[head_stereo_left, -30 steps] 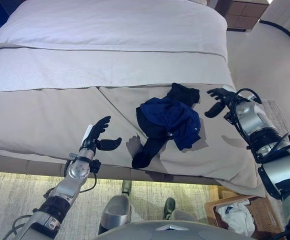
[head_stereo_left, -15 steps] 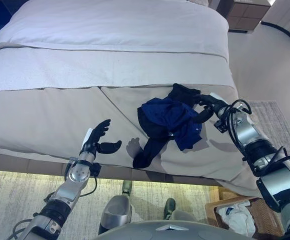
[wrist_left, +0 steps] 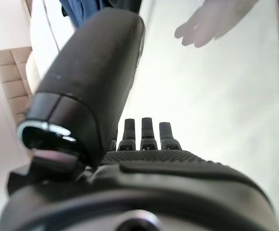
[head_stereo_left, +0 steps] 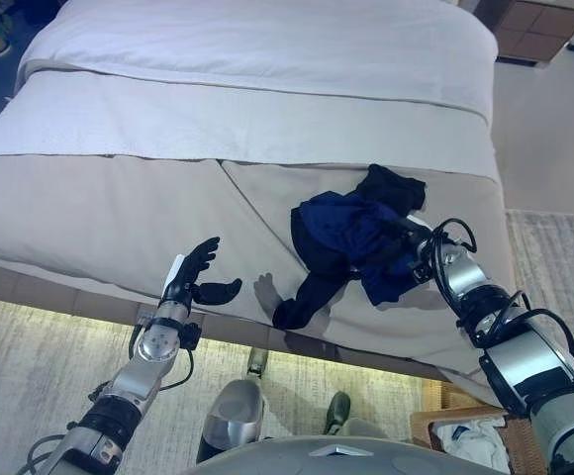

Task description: Pick up the clothes from the bed and place them into the basket

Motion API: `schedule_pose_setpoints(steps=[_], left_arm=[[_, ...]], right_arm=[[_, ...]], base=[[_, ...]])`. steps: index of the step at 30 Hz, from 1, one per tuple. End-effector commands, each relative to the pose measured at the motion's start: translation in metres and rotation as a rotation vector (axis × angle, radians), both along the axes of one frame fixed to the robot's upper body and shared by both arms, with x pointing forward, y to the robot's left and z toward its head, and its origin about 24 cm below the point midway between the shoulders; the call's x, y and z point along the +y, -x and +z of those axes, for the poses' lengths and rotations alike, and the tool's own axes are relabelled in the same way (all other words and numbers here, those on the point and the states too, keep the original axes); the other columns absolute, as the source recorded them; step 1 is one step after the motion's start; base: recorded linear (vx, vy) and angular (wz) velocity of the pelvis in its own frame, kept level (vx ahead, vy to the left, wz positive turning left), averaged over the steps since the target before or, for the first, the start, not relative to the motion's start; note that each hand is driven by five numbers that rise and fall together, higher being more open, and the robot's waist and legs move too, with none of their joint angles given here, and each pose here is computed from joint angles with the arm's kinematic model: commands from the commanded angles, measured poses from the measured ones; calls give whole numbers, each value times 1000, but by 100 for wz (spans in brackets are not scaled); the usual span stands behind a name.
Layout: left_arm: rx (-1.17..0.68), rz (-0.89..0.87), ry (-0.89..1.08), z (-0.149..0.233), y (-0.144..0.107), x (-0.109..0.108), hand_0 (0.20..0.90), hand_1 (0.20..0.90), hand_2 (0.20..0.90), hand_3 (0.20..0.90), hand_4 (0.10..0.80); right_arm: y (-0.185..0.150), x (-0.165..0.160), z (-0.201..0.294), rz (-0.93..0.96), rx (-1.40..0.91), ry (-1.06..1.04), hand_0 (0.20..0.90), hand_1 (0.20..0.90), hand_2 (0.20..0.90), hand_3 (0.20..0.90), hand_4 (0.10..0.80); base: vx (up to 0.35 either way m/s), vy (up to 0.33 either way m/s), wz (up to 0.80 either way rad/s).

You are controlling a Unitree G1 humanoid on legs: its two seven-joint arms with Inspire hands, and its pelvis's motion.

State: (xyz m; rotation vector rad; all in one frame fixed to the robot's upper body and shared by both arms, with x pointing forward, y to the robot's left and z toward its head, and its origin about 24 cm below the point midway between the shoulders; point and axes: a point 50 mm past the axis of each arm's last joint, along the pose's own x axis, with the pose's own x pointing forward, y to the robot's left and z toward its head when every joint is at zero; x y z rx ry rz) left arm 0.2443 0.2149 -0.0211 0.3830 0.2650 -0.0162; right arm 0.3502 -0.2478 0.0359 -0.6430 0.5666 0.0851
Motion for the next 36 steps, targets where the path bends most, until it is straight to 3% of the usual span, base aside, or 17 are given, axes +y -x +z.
schedule_pose_setpoints(steps=[1, 2, 3, 18, 36], left_arm=[[-223, -58, 18, 41, -22, -11, 900, 900, 900, 900, 800], [-224, -59, 19, 42, -22, -11, 900, 900, 900, 900, 800], [-224, -59, 19, 42, -22, -11, 900, 900, 900, 900, 800], [-195, -58, -6, 33, -14, -7, 900, 900, 900, 900, 800], [-149, -60, -25, 20, -10, -2, 900, 900, 900, 900, 800]], right_arm=[[-36, 2, 76, 38, -262, 67, 488, 488, 488, 420, 320], [-36, 2, 76, 36, -267, 73, 328, 328, 328, 233, 133], [-36, 2, 77, 34, -271, 76, 300, 300, 300, 200, 100], [-32, -12, 100, 16, -365, 150, 300, 300, 300, 200, 100], [-23, -26, 164, 5, -583, -37, 300, 300, 300, 200, 100]], base=[[-26, 7, 9], [-17, 3, 9], [-17, 0, 6], [17, -7, 0], [13, -16, -11]])
